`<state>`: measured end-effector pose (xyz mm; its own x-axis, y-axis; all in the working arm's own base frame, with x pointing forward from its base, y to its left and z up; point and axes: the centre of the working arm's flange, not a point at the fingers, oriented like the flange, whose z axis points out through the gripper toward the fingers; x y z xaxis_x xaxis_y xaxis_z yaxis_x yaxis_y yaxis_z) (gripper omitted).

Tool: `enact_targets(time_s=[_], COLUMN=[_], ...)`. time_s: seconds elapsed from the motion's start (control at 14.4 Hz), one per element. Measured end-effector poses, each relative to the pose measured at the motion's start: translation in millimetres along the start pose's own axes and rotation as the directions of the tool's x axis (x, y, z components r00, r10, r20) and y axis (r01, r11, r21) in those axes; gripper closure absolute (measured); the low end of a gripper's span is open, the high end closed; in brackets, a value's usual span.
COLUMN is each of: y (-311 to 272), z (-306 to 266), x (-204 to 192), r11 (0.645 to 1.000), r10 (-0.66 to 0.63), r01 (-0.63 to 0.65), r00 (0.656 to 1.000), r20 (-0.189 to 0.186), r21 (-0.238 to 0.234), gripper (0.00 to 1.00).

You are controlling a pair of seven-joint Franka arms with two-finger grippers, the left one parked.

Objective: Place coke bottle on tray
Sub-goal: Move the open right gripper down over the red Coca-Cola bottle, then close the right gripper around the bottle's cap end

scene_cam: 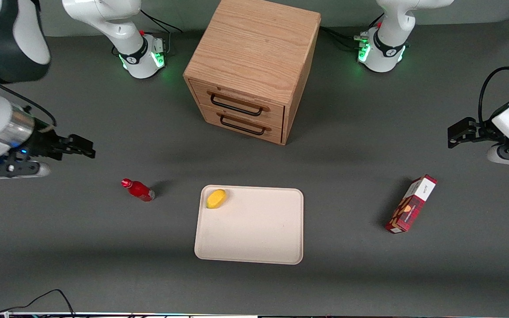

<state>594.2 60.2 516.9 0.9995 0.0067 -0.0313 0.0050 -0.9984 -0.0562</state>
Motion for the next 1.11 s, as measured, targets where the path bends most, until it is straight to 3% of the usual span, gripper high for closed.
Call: enact_targets(time_s=[0.28, 0.42, 0.63, 1.11], y=[-16.0, -16.6, -15.2, -16.0], z=[78.0, 106.4, 130.9, 171.8], x=[-4.0, -7.4, -4.0, 10.0], r11=[0.999, 0.998, 0.995, 0.994], r10=[-0.034, -0.057, -0.08, -0.088], r01=[0.034, 0.056, 0.077, 0.085], r00=[0.999, 0.998, 0.996, 0.995], r20=[-0.024, -0.031, -0.033, -0.048], r21=[-0.009, -0.039, -0.067, -0.062], gripper=[0.0, 0.0, 0.01, 0.05])
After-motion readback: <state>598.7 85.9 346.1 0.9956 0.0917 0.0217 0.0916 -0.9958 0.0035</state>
